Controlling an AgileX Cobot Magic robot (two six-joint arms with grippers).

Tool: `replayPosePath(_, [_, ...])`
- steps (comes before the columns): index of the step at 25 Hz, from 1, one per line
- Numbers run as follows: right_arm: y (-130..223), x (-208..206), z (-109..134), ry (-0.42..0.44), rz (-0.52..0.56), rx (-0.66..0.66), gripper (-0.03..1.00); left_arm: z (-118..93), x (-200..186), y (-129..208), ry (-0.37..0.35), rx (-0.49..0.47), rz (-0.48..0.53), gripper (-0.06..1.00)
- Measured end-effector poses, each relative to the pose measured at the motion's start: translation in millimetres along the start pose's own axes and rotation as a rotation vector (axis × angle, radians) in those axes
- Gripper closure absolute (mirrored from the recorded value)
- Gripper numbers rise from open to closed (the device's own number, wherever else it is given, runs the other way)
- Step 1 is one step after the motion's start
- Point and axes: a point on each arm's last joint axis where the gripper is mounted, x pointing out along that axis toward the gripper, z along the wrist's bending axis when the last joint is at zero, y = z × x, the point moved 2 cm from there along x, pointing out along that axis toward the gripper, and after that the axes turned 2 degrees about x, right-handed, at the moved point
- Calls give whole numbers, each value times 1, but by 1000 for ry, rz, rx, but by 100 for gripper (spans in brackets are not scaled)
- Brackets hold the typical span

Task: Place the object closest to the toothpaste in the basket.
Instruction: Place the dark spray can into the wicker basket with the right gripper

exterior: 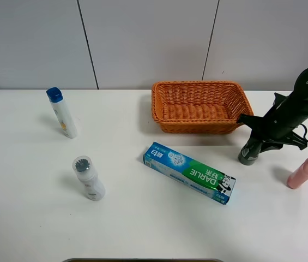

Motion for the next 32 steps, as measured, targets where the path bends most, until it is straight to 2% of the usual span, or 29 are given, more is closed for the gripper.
replayPosePath(10, [2,-5,3,-4,-2,-17,62,0,0,0,0,0,0,1])
replayPosePath(19, [11,-32,25,-46,-42,-89,62,0,0,0,0,0,0,1])
replayPosePath(24, [16,-71,36,-104,-143,-136,62,0,0,0,0,0,0,1])
replayPosePath(25, [18,-89,39,-128,-191,-158,62,0,0,0,0,0,0,1])
replayPosePath(32, [27,-149,40,-191,-371,-222,62,0,0,0,0,0,0,1])
